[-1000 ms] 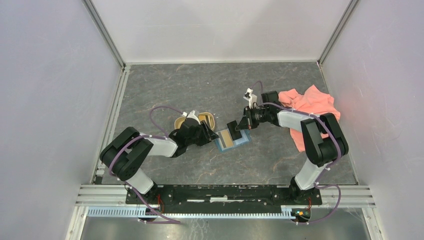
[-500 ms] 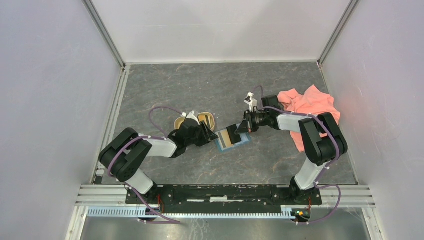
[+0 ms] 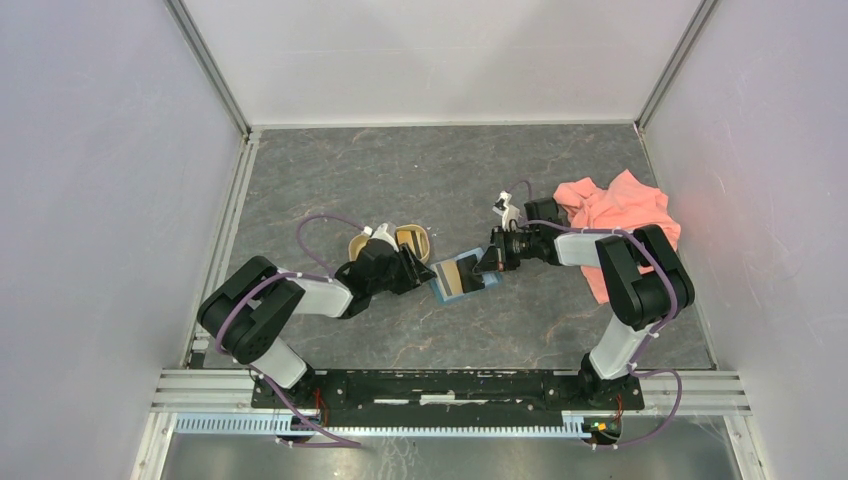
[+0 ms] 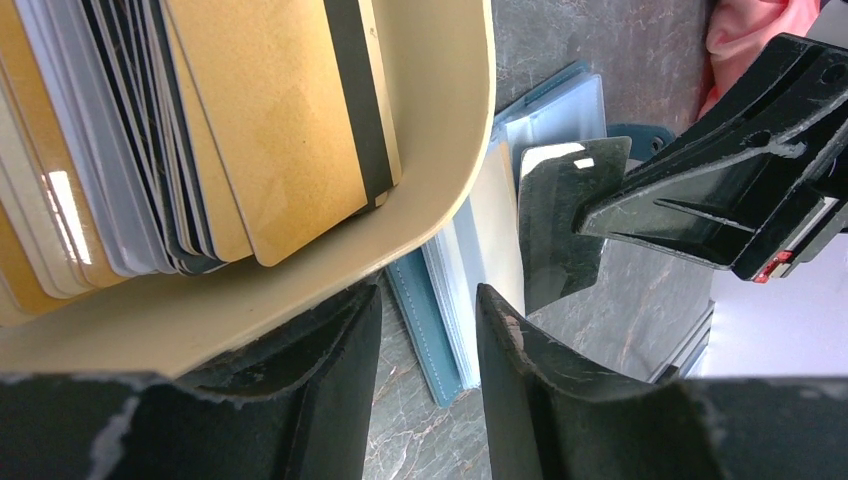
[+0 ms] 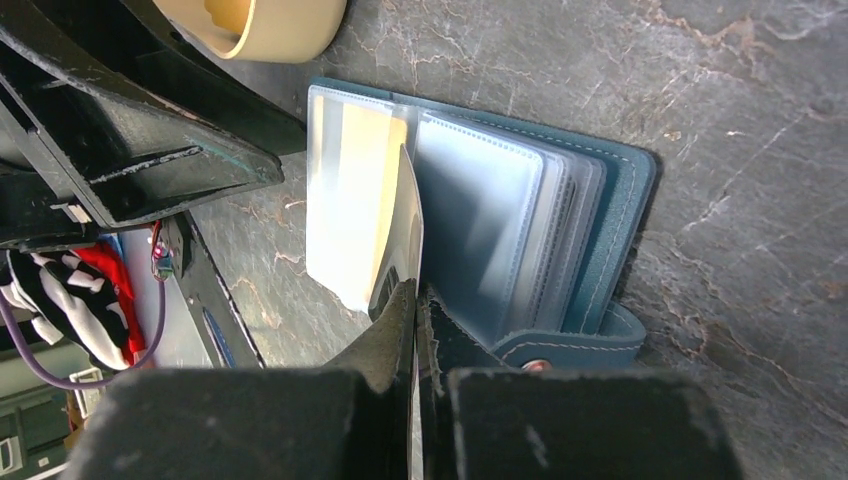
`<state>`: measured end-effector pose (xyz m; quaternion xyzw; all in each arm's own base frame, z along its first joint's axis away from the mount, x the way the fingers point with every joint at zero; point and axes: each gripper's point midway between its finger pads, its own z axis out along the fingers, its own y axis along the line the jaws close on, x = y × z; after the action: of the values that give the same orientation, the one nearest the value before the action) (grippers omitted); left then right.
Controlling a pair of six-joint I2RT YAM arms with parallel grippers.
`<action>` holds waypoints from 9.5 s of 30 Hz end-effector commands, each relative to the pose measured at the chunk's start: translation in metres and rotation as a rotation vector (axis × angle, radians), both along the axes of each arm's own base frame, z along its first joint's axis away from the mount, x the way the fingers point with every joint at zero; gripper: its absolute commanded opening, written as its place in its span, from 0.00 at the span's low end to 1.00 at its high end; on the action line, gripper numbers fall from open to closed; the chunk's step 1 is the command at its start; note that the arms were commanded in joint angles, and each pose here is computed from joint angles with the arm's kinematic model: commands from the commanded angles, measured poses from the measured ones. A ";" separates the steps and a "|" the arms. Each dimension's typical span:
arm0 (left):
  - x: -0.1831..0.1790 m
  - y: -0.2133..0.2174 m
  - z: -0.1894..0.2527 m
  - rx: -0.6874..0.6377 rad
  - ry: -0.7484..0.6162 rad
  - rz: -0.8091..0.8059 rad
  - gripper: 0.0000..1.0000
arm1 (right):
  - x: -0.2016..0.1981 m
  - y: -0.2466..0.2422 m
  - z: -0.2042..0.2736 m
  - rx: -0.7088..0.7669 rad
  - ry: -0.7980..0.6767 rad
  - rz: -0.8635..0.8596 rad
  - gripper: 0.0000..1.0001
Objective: Put the credit cards into the card holder
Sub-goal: Insert the credit card into the card holder, then pick up the credit card from the storage box.
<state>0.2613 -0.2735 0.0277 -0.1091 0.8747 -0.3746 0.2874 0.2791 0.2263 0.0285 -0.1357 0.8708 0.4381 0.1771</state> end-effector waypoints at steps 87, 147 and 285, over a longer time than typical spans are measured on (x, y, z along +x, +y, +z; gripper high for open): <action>-0.031 0.005 -0.039 0.108 0.088 -0.087 0.45 | -0.010 0.057 -0.013 0.051 0.095 0.144 0.00; 0.014 0.086 0.147 0.514 -0.550 -0.038 0.81 | 0.047 0.015 0.160 -0.264 -0.999 0.583 0.57; 0.104 0.037 0.074 0.145 -0.167 -0.012 0.41 | 0.017 0.013 0.103 0.055 -0.747 0.624 0.91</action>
<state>0.3624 -0.2273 0.0836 -0.0541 0.8893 -0.2932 0.3468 0.2931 0.2380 0.1280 -0.5307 0.6628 0.4077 0.3359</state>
